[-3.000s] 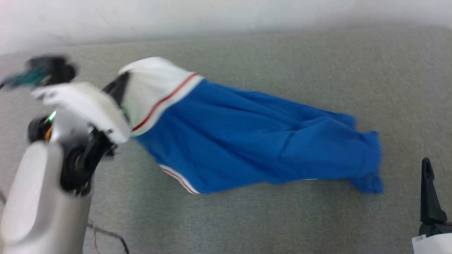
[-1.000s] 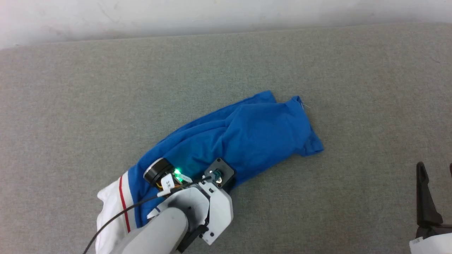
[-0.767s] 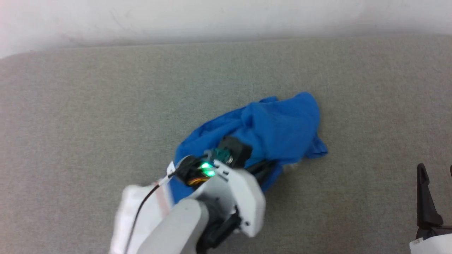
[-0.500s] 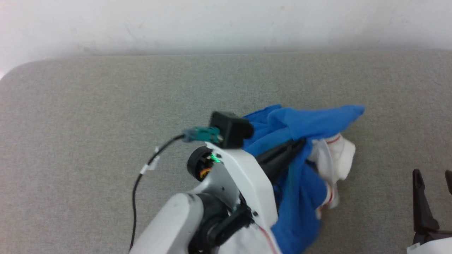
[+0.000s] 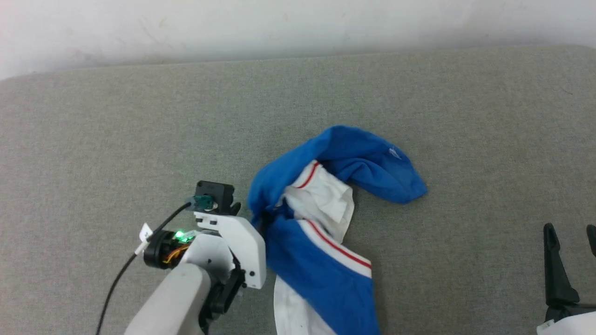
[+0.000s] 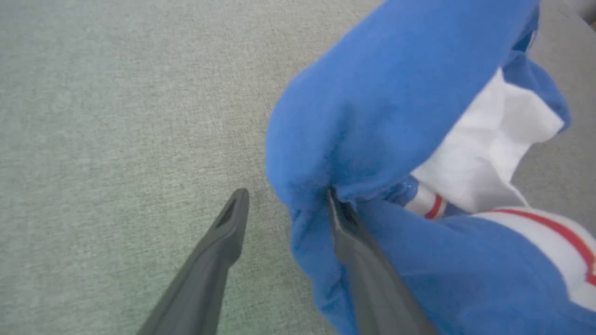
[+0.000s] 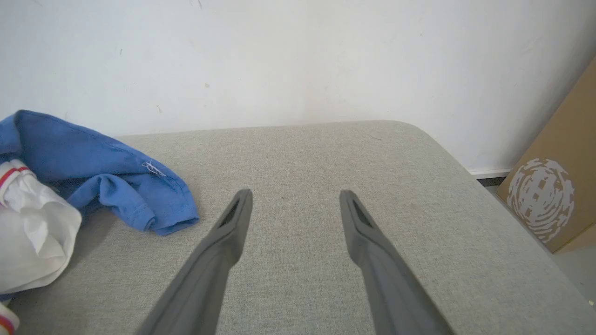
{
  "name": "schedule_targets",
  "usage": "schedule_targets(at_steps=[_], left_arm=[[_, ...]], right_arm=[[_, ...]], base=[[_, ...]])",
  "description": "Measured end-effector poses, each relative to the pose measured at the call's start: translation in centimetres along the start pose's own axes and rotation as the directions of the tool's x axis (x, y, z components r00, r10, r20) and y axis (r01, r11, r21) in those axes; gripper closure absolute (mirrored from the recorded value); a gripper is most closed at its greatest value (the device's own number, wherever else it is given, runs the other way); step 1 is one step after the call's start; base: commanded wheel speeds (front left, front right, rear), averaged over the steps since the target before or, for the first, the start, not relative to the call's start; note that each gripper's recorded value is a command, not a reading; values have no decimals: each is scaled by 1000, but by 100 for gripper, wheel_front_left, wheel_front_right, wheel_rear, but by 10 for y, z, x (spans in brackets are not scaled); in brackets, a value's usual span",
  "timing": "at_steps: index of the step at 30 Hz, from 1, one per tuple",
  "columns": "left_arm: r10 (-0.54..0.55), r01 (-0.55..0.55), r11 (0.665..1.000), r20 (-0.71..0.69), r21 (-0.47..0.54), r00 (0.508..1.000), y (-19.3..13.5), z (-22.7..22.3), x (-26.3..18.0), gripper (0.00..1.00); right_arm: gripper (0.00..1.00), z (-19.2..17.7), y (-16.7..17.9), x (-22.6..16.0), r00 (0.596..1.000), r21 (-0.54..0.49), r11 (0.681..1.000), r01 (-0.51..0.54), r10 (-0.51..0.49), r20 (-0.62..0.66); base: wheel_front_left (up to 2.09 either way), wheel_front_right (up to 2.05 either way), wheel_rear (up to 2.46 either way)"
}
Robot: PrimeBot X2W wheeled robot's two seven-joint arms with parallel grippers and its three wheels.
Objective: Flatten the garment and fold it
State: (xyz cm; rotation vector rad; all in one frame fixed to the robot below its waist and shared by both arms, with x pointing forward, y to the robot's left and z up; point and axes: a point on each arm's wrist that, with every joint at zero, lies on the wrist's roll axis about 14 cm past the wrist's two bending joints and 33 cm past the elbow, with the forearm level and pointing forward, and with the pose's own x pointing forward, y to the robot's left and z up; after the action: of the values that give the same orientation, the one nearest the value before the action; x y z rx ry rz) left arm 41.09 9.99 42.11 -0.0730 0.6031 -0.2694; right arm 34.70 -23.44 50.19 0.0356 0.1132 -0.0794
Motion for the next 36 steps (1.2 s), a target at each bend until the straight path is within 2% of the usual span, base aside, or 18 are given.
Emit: schedule_targets(at_steps=[3,7,10,12,16,18,21,22,25,30,35,36], left_arm=[[-30,28,999,54,33,998,-10,11,-1,0],[-120,87,984,219,155,968,-39,63,-18,0],[-229,148,954,316,262,921,-74,101,-40,0],[-303,190,924,332,332,894,-99,111,-53,0],[-384,256,855,221,450,896,-131,88,-47,0],[-387,275,832,148,481,910,-135,68,-35,0],[-392,309,779,39,546,919,-138,40,-15,0],[-393,321,750,0,578,920,-138,31,-8,0],[-375,347,710,-89,612,923,-133,10,11,0],[-323,367,676,-191,639,927,-122,-18,37,0],[-274,351,649,-223,675,935,-119,-21,57,0],[-269,350,652,-227,673,936,-120,-21,60,14]], right_arm=[[0,-1,-2,0,1000,-2,1000,6,-6,-7],[0,1,0,1,1000,-1,1000,-2,2,-1],[0,2,5,3,1000,2,1000,-17,17,3],[0,1,8,5,1000,4,1000,-28,28,2],[0,-2,13,9,999,8,999,-43,43,-7],[0,-4,15,11,999,12,999,-44,45,-12],[0,-6,9,11,1000,10,1000,-25,25,-16],[0,-6,6,11,1000,8,1000,-17,17,-18],[0,-10,0,9,1000,5,1000,5,-5,-29],[0,-18,-11,6,997,0,999,42,-42,-57],[0,-24,-17,7,995,-2,998,64,-64,-72],[0,-25,-18,8,995,-3,998,67,-67,-72]], base=[[0,0,0],[0,0,0],[0,0,0],[0,0,0],[0,0,0],[0,0,0],[0,0,0],[0,0,0],[0,0,0],[0,0,0],[0,0,0],[0,0,0]])
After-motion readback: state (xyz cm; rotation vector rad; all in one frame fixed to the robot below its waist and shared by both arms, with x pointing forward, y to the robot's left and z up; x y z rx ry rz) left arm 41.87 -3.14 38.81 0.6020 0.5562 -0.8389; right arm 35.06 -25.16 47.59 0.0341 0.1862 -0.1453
